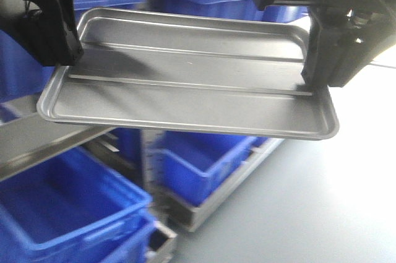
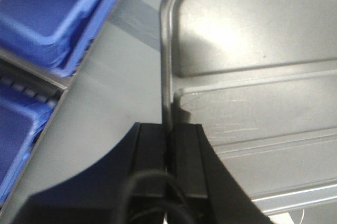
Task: Grab silver tray and stack on right shelf
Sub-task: 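Hold the tray level with both grippers while the base drives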
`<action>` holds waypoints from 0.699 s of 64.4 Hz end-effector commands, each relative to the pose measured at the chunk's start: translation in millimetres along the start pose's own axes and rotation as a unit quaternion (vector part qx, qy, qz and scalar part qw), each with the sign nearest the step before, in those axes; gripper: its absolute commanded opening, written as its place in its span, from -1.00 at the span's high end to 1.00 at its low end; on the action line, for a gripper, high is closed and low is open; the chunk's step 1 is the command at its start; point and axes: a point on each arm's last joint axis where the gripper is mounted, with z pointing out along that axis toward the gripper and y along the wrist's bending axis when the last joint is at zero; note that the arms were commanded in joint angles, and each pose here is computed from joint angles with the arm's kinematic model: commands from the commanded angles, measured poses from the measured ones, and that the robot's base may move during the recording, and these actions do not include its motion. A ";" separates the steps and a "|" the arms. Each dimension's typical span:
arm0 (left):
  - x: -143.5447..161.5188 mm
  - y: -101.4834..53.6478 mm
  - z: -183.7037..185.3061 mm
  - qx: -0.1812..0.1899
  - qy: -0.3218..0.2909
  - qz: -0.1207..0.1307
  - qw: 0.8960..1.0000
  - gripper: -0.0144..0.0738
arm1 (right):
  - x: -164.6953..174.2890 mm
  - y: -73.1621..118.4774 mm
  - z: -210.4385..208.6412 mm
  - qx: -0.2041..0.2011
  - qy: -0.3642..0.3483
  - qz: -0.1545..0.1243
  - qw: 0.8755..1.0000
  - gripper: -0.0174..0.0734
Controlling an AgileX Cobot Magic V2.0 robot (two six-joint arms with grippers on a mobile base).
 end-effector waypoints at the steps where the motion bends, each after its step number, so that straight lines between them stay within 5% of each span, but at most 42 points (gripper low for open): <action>1: -5.8 -5.8 -19.5 0.030 -0.043 0.010 0.999 0.89 | -11.3 4.1 -18.7 -0.028 -0.060 -0.021 0.998 0.49; 45: -5.7 -5.7 -19.5 0.029 -0.042 0.010 0.999 0.89 | -11.2 4.0 -18.7 -0.028 -0.060 -0.021 0.998 0.49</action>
